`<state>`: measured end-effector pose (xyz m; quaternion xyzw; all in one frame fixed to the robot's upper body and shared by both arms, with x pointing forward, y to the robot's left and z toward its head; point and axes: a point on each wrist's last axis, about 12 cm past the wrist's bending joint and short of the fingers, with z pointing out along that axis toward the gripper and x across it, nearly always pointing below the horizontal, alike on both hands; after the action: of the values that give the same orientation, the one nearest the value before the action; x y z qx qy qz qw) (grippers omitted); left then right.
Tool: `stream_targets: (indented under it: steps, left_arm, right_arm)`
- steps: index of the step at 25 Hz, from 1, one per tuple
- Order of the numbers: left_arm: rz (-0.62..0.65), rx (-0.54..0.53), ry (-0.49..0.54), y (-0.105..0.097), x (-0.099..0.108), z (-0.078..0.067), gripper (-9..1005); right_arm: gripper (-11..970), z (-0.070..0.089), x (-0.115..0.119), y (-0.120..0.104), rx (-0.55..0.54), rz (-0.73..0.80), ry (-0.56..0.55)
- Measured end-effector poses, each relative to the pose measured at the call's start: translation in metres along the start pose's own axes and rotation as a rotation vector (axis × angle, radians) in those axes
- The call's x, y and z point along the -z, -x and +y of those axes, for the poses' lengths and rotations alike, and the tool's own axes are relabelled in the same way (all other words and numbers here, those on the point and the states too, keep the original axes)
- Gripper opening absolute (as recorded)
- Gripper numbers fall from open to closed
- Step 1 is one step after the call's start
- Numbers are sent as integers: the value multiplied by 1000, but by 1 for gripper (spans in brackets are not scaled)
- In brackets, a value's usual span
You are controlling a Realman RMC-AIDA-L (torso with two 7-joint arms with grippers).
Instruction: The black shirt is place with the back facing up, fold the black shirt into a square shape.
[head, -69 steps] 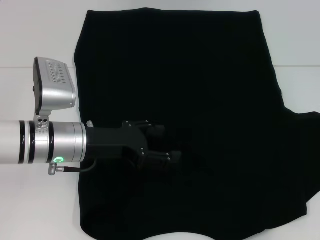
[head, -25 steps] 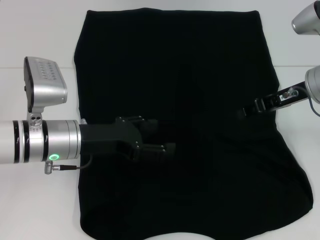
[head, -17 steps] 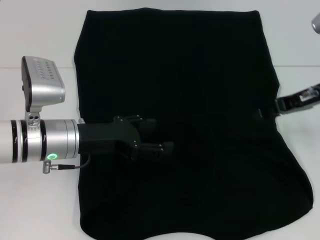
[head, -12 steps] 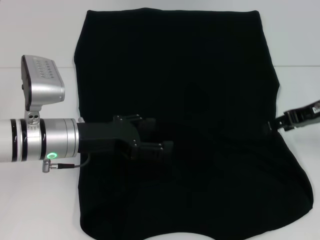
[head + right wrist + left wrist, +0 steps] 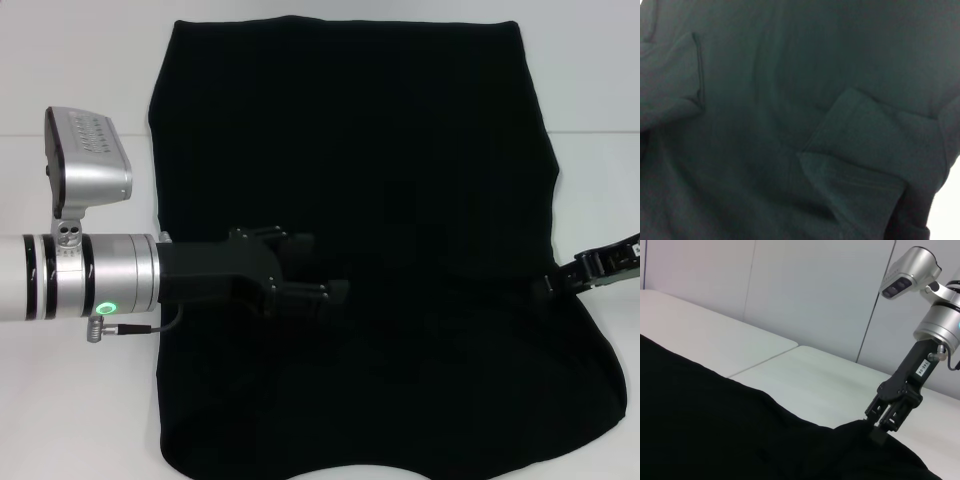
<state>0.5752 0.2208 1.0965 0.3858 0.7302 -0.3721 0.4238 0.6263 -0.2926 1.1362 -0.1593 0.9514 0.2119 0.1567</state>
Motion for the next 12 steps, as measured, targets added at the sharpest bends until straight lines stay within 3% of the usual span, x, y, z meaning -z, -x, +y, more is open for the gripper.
stream_targets:
  steps: [6,12]
  left_arm:
    - [-4,2,1,0,0,0,886]
    - [-4,6,3,-2,1,0,886]
  right_arm:
    - [671,3,-3,-1,36,3,13]
    - [376,5,-6,-1,34,1,24]
